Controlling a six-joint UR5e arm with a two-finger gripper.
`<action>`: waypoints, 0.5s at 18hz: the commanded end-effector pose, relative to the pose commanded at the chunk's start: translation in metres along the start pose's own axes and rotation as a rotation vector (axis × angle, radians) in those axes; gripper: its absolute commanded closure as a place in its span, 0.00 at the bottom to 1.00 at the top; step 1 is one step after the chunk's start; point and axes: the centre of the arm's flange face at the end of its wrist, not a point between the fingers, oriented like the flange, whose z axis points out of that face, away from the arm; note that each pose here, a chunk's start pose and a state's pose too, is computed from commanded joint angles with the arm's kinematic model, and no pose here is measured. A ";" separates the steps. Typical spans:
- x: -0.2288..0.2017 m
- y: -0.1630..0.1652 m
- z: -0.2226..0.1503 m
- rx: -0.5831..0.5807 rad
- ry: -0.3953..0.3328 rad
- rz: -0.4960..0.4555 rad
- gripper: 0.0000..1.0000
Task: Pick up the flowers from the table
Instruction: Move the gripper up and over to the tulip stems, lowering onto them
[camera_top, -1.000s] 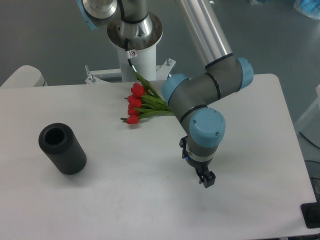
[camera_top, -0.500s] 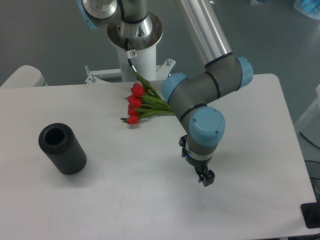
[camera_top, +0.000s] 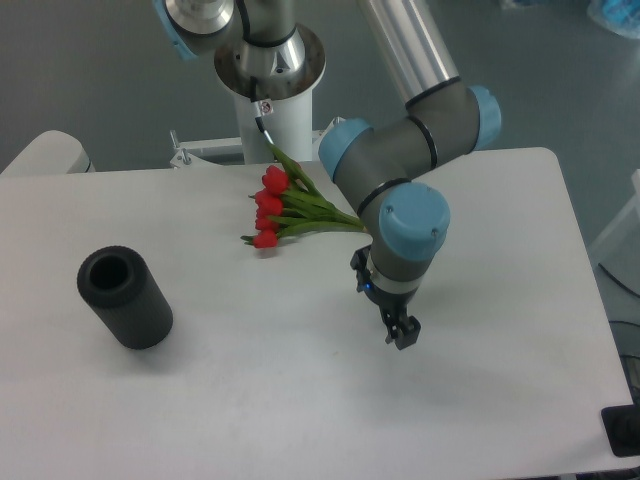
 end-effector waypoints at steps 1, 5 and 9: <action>0.007 0.001 0.003 0.001 0.009 0.024 0.00; 0.030 0.014 0.012 0.014 0.039 0.130 0.00; 0.054 0.021 0.026 0.030 0.076 0.222 0.00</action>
